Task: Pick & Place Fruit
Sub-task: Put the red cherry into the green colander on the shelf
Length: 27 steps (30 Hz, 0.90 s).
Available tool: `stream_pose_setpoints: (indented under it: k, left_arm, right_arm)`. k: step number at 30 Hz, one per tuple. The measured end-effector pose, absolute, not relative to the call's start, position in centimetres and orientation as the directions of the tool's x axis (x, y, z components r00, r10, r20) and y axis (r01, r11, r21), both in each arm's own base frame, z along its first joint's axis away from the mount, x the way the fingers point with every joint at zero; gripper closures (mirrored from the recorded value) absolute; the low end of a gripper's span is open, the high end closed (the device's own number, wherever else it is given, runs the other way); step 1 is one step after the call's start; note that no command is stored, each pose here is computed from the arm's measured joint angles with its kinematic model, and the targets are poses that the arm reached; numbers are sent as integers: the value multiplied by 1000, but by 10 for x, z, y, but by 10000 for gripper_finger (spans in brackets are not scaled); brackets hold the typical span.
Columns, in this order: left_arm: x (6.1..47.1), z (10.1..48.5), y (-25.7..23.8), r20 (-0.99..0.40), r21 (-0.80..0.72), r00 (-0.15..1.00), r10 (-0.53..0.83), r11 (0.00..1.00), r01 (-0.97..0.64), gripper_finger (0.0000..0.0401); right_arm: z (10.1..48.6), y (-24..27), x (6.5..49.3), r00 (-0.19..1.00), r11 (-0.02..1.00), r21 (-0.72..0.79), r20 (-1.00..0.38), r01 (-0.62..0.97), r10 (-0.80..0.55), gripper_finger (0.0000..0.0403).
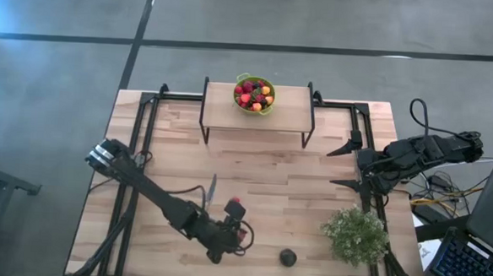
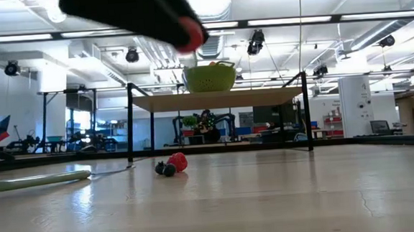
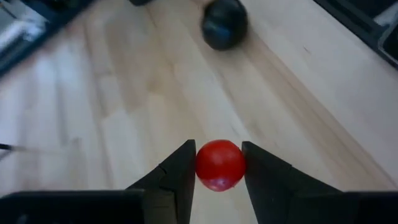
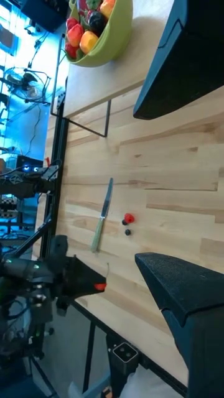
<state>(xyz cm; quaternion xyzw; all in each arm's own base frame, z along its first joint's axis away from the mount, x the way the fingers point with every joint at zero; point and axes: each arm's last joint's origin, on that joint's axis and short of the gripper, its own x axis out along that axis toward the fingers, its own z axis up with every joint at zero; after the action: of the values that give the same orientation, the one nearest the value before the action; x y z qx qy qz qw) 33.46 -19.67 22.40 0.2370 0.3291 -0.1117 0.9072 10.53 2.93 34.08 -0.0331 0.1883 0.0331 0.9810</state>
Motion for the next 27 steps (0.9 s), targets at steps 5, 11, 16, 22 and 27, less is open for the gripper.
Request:
stream_pose_setpoints:
  k: [5, 11, 16, 22, 27]
  left_arm:
    - [334, 246, -184, -591, 407, 807, 8, 867, 290, 275]
    - [330, 271, -166, -518, 442, 849, 100, 881, 166, 275]
    - [328, 290, -148, -470, 461, 869, 156, 883, 90, 275]
    - [326, 311, -120, -422, 442, 880, 218, 897, -11, 275]
    - [326, 323, -96, -395, 427, 879, 267, 900, -82, 275]
  right_arm:
    - [341, 29, 105, 927, 996, -53, -372, -77, 52, 39]
    - [341, 29, 105, 927, 996, -53, -372, -77, 52, 39]
    - [341, 29, 105, 927, 996, -53, -372, -77, 53, 39]
    - [341, 29, 105, 926, 996, -53, -373, -78, 52, 39]
    - [341, 29, 105, 926, 996, -53, -373, -78, 52, 39]
